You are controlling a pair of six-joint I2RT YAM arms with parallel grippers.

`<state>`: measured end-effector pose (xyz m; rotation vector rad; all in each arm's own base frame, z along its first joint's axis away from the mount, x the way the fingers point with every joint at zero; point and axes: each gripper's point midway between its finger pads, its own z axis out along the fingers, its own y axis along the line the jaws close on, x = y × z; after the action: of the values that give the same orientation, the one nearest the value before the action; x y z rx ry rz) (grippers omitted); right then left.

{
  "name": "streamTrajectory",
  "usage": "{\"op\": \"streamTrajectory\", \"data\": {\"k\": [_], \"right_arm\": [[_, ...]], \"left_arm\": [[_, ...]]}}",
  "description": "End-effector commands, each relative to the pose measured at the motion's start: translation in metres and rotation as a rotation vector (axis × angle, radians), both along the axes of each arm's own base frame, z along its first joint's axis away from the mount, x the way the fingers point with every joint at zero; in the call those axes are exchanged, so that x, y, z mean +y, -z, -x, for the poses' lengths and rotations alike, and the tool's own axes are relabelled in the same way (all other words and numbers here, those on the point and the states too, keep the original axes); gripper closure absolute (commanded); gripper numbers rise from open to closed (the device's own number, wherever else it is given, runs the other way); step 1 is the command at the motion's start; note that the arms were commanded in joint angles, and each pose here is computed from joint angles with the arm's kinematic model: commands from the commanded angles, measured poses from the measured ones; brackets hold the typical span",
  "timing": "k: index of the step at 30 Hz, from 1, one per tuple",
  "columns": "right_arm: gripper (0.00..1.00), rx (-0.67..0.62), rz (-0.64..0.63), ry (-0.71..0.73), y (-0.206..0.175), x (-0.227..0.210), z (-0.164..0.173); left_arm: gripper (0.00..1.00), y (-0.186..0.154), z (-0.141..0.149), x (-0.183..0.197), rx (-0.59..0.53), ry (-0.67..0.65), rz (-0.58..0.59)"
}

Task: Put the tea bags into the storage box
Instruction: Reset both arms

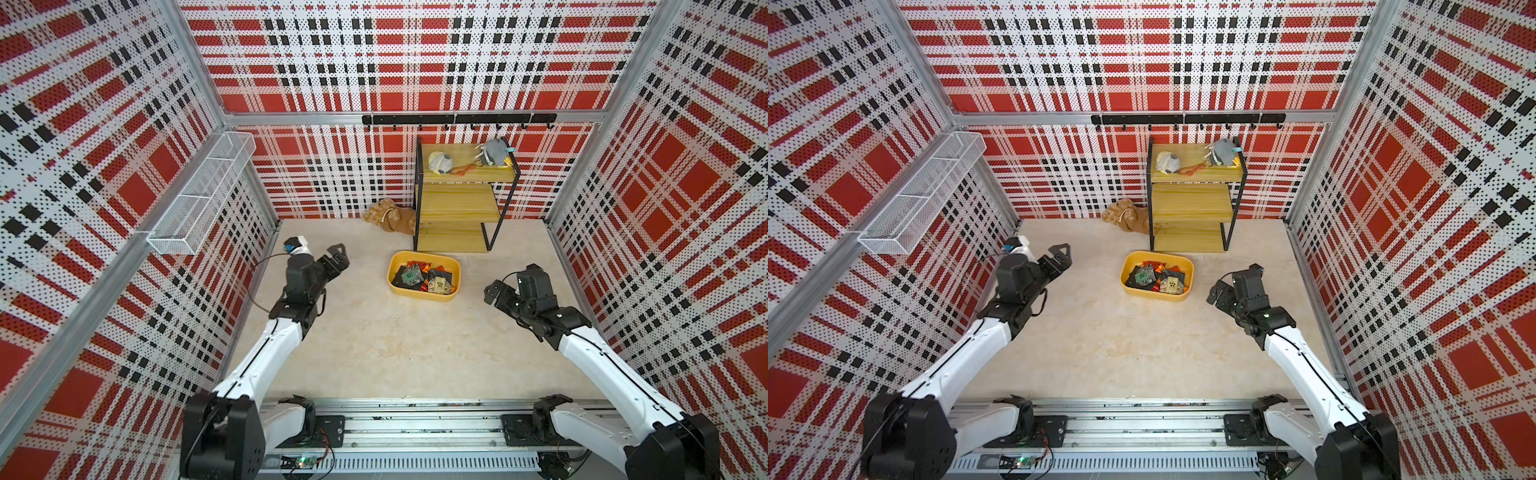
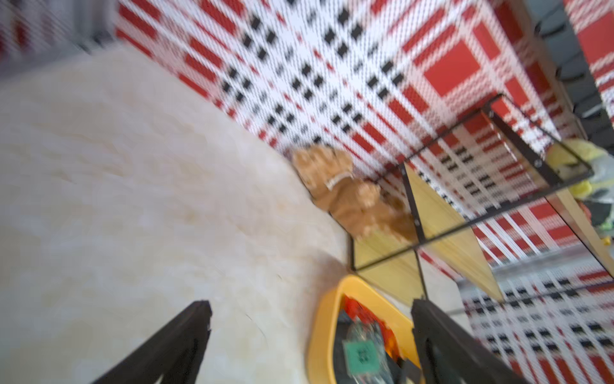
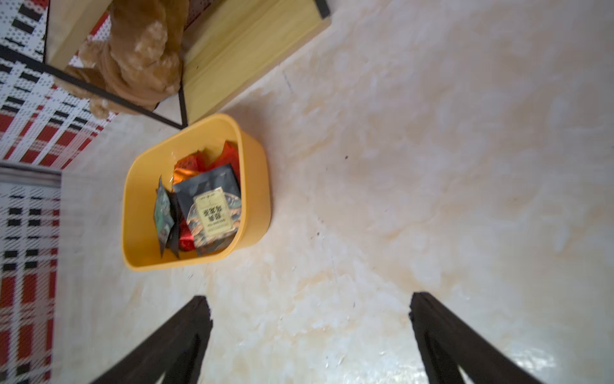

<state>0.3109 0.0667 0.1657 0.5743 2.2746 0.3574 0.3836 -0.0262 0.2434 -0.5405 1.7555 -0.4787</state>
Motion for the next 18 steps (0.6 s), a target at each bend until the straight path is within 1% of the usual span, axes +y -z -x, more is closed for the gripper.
{"op": "streamTrajectory", "data": {"k": [1, 3, 4, 6, 8, 10, 12, 14, 16, 18], "right_arm": [[0.00, -0.118, 0.192, 0.126, -0.014, -0.039, -0.013], [0.00, -0.169, 0.281, 0.157, -0.015, -0.052, -0.019], [0.00, -0.185, 0.320, 0.170, -0.013, -0.057, -0.020], [0.00, -0.211, 0.395, 0.223, -0.012, -0.071, -0.020], [0.00, -0.227, 0.457, 0.253, -0.009, -0.080, -0.019], [0.00, -0.267, 0.503, 0.258, -0.006, -0.085, -0.019], [0.00, -0.324, 0.537, 0.277, -0.002, -0.090, -0.018], [0.00, -0.362, 0.562, 0.317, -0.005, -0.097, -0.016], [0.00, -0.421, 0.610, 0.312, -0.012, -0.100, -0.016], [0.00, -0.473, 0.646, 0.281, -0.010, -0.098, -0.016]], "left_arm": [[0.01, 0.000, 0.023, 0.033, -0.130, -0.125, -0.222], [0.01, -0.005, 0.037, 0.046, -0.207, -0.197, -0.307], [0.01, -0.004, 0.042, 0.051, -0.215, -0.224, -0.346], [0.01, 0.003, 0.047, 0.059, -0.190, -0.263, -0.458], [0.01, 0.016, 0.047, 0.064, -0.156, -0.283, -0.517], [0.01, 0.027, 0.048, 0.067, -0.167, -0.305, -0.527], [0.01, 0.034, 0.052, 0.068, -0.230, -0.323, -0.517], [0.01, 0.043, 0.054, 0.070, -0.255, -0.343, -0.528], [0.01, 0.055, 0.049, 0.072, -0.234, -0.347, -0.564], [0.01, 0.067, 0.047, 0.077, -0.227, -0.369, -0.559]]}}
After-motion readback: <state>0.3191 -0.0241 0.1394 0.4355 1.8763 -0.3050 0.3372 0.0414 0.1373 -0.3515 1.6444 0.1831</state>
